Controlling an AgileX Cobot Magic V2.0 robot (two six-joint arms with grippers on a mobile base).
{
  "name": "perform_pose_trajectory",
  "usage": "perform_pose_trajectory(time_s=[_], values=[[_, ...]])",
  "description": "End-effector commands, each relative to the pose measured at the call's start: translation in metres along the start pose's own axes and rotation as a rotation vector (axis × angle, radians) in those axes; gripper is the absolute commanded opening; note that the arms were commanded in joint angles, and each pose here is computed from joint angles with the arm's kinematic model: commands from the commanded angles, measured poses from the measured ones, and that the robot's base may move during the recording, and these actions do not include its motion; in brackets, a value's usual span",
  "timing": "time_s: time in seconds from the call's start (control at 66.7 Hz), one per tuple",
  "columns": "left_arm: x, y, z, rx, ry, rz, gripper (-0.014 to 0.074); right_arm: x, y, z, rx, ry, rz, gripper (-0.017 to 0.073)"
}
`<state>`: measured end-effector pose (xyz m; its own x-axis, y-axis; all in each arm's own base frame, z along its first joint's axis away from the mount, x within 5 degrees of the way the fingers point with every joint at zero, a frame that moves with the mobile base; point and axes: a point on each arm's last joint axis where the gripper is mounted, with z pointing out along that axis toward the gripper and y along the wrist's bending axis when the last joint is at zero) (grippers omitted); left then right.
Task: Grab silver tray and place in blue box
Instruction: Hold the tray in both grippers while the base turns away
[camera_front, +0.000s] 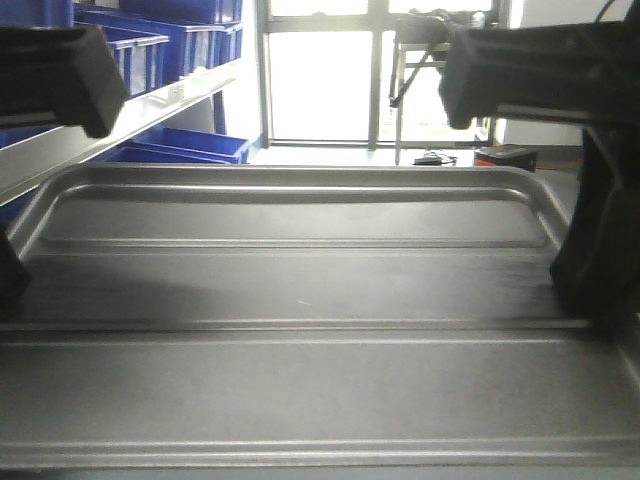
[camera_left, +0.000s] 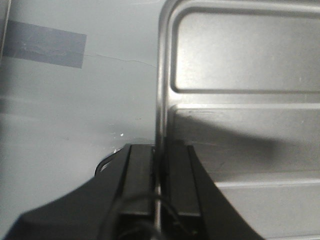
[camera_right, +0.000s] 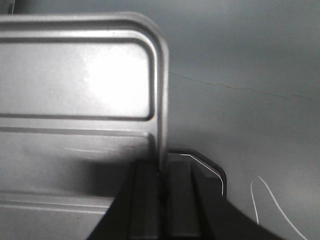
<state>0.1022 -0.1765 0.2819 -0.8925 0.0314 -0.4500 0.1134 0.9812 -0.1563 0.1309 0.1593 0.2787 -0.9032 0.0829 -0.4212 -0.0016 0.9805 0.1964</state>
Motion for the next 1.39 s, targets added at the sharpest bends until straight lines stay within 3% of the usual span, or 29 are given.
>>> perform_pose_trajectory(time_s=[0.0, 1.378], values=[[-0.0069, -0.0038, -0.0120, 0.062, -0.055, -0.004, -0.0006, -0.0074, 0.0036, -0.0107, -0.054, -0.063, -0.015, 0.0054], [-0.0069, -0.0038, -0.0120, 0.062, -0.055, -0.004, -0.0006, -0.0074, 0.0036, -0.0107, -0.054, -0.063, -0.015, 0.0054]])
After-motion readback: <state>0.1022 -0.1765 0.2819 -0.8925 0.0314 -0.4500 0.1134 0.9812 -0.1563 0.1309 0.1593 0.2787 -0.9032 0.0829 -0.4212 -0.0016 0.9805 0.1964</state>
